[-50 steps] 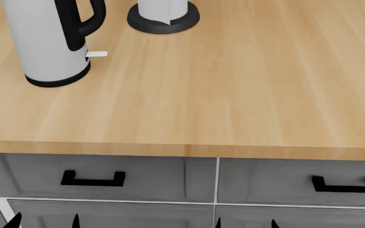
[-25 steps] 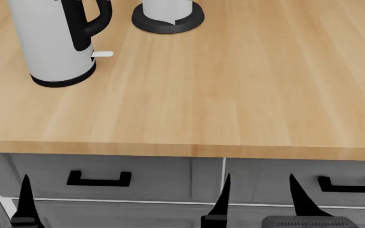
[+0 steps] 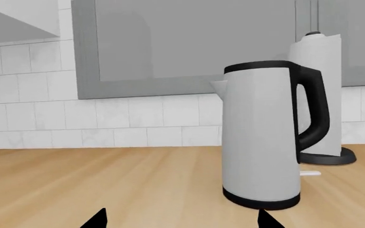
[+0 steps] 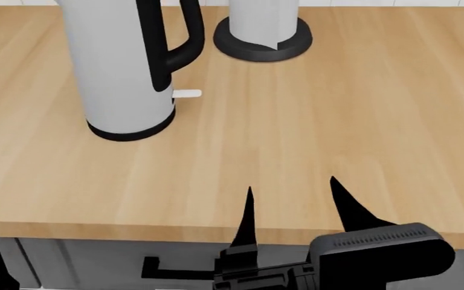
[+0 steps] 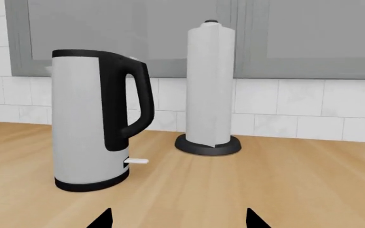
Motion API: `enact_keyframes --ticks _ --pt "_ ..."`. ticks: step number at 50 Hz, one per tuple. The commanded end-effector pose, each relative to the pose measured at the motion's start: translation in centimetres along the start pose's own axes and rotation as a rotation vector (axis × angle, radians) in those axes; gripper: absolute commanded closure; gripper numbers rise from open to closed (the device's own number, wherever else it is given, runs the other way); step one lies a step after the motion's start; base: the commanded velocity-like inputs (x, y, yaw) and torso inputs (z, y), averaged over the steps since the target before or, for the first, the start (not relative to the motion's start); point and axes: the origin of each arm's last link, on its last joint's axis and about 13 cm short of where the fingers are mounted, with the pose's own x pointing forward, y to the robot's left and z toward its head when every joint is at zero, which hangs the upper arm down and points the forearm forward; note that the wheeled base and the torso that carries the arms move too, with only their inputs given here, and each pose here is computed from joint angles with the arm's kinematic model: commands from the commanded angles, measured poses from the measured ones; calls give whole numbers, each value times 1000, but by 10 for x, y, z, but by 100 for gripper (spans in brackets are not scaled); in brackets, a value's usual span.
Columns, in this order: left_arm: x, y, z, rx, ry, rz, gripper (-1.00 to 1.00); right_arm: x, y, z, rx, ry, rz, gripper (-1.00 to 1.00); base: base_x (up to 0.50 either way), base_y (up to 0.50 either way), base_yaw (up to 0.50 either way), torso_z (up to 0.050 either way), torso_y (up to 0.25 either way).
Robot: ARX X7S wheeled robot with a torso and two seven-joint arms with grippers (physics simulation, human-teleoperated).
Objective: Press down the lever to turn on the electric kettle.
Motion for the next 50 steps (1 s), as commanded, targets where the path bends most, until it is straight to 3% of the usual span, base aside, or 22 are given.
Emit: enact_keyframes --ticks 1,17,32,50 --pt "-2 5 3 -5 -1 3 -100 4 2 3 5 -4 48 -100 500 0 0 0 0" --pt "-7 5 -3 -15 7 -7 -100 6 4 -5 -16 24 18 -100 234 377 0 0 0" --pt "-4 -2 -10 -17 24 -37 -100 6 1 -6 0 18 16 -100 326 -166 0 0 0" --pt "-9 3 -20 -34 39 -22 -100 8 6 -10 -9 33 29 -100 74 0 0 0 0"
